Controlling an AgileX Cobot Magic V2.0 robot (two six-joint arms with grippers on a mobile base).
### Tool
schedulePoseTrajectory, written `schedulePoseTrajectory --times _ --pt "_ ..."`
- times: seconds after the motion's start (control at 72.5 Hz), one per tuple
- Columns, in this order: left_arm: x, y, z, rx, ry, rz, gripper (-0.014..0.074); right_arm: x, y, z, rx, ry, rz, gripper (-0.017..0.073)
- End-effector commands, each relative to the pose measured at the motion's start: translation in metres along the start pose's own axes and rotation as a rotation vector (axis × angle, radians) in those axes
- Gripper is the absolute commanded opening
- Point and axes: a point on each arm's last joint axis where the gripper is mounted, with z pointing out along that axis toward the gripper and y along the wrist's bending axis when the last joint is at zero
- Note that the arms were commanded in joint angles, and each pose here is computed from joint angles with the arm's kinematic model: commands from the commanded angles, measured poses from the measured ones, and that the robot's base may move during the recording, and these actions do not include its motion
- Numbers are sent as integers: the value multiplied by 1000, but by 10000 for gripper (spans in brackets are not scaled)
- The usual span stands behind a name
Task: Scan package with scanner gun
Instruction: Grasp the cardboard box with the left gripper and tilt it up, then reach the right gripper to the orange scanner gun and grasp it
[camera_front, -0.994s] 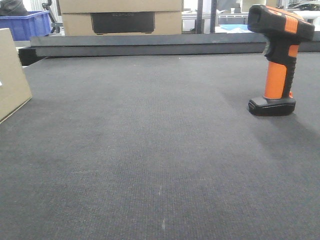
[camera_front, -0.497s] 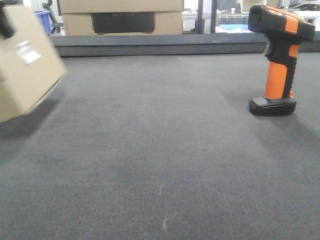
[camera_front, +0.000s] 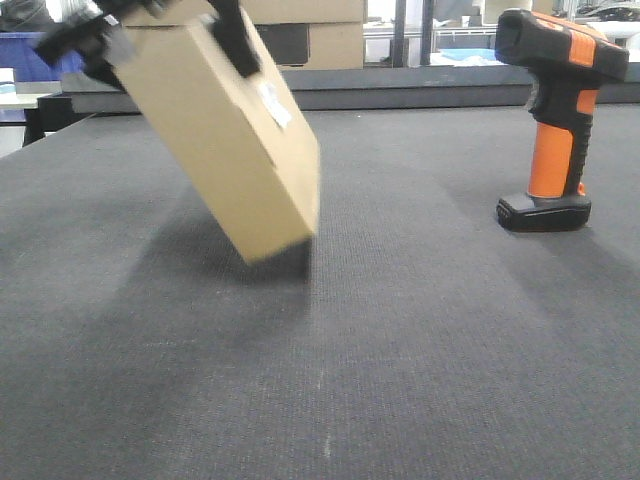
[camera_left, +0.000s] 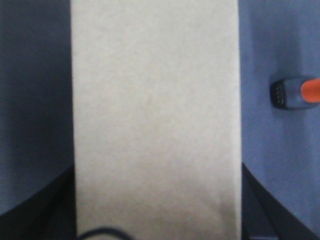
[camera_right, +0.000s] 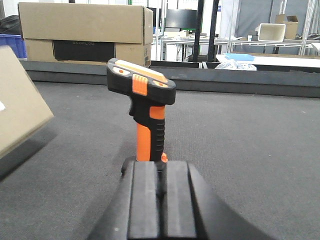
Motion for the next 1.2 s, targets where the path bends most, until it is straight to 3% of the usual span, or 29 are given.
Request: schedulePoseTrajectory --times 0.0,0.235,0.345,0.455,0.69,0.8,0.98,1.187 --pt "0 -10 4 29 -30 0 -111 -2 0 0 -1 -23 0 -161" --pt "3 -10 7 21 -6 2 -111 -2 0 0 -1 -23 0 -161" --pt "1 -9 7 18 -17 -40 -111 -5 0 0 1 -56 0 -161" --pt "1 -8 7 11 -20 -39 -111 -21 -1 -2 7 -170 1 -161" --pt "2 -6 8 -10 -8 -26 -111 -78 4 -8 -22 -57 -2 -161" --pt "2 -6 8 -11 -4 -26 -111 -98 5 8 -21 -8 -2 -161" --pt "3 -6 8 -14 3 -23 -111 -98 4 53 -12 143 15 -161" --pt "3 -6 8 -15 7 -23 -111 -87 1 99 23 135 42 -161"
